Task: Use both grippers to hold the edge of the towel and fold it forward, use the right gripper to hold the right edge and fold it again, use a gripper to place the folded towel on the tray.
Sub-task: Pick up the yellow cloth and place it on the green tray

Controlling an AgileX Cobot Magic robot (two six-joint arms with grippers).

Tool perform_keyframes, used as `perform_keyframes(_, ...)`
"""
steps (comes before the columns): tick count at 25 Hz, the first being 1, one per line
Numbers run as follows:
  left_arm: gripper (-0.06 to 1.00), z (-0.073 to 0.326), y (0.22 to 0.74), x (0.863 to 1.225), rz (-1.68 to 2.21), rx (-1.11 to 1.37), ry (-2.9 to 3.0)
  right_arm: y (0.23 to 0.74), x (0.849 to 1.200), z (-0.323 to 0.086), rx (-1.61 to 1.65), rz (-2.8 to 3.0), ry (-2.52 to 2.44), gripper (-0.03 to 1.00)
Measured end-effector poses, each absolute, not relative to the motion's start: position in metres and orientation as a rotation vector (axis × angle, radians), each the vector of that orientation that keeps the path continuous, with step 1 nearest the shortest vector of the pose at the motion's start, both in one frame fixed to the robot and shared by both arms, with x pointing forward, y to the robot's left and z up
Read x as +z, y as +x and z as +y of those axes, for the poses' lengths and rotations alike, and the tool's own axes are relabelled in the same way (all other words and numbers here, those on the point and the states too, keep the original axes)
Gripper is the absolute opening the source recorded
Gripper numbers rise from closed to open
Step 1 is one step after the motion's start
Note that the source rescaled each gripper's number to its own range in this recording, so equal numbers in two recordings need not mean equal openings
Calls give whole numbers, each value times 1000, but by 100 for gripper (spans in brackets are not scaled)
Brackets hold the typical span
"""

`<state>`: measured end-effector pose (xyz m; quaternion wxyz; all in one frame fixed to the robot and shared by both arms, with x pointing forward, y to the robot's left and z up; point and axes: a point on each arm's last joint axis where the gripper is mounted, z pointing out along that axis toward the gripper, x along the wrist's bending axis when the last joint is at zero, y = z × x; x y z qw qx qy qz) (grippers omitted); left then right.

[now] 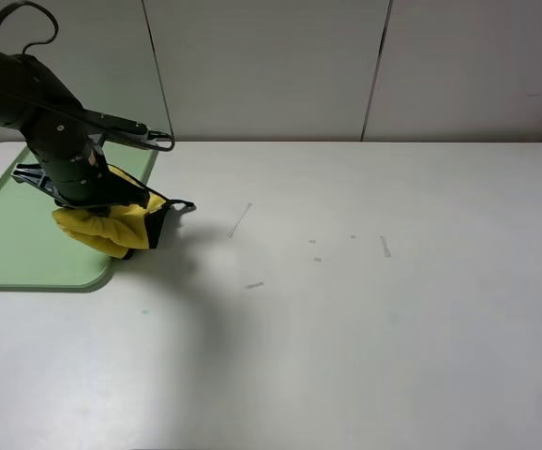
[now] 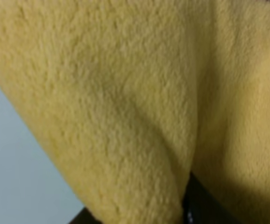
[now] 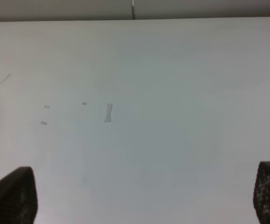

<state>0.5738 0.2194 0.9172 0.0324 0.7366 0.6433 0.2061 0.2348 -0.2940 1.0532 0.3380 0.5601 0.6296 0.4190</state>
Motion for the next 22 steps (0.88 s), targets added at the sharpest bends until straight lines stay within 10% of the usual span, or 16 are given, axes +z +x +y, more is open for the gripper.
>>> perform_keyframes(22,20,281,588,920,2061,761,2225,235,1053,-294,1092,1640,1459,100)
